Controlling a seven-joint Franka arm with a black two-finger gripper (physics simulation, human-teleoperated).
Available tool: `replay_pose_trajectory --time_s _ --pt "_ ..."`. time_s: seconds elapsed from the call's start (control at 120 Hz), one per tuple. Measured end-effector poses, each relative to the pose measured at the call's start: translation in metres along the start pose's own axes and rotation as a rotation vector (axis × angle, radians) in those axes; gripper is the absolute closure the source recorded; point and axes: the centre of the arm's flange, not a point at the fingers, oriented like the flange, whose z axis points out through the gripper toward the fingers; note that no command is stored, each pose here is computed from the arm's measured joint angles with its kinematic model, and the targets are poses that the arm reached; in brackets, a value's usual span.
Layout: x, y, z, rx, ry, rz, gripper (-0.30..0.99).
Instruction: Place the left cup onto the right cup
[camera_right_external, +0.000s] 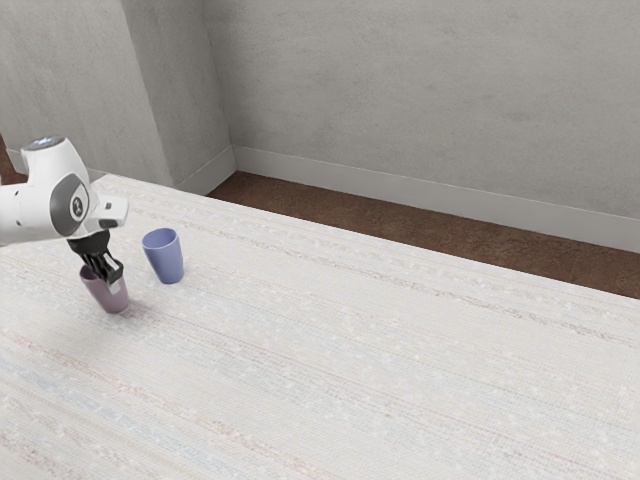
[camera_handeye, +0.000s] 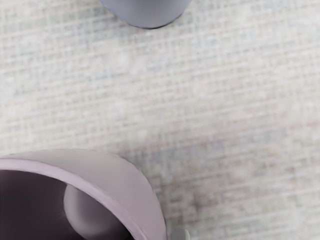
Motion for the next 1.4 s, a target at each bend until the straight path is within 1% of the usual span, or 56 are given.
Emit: replay_pose_trajectory --time_s 0.275,0.625,0.825,0.892,0.983,1.108,1.275,1.4 --pt "0.0 0.0 0.005 0.001 -0.005 -0.01 0.78" --pt "0.009 0.003 -0.017 0.023 0.027 0.001 0.78" --pt "0.02 0.015 -0.055 0.042 0.07 0.027 0.78" --pt "0.025 0.017 -0.071 0.051 0.072 0.04 0.78" --pt "0.038 0.019 -0.097 0.058 0.059 0.06 0.78" --pt "0.057 0.025 -0.128 0.046 0.027 0.072 0.78" --pt "0.079 0.037 -0.131 0.007 -0.045 0.078 0.78" --pt "0.102 0.05 -0.131 -0.009 -0.078 0.091 0.78"
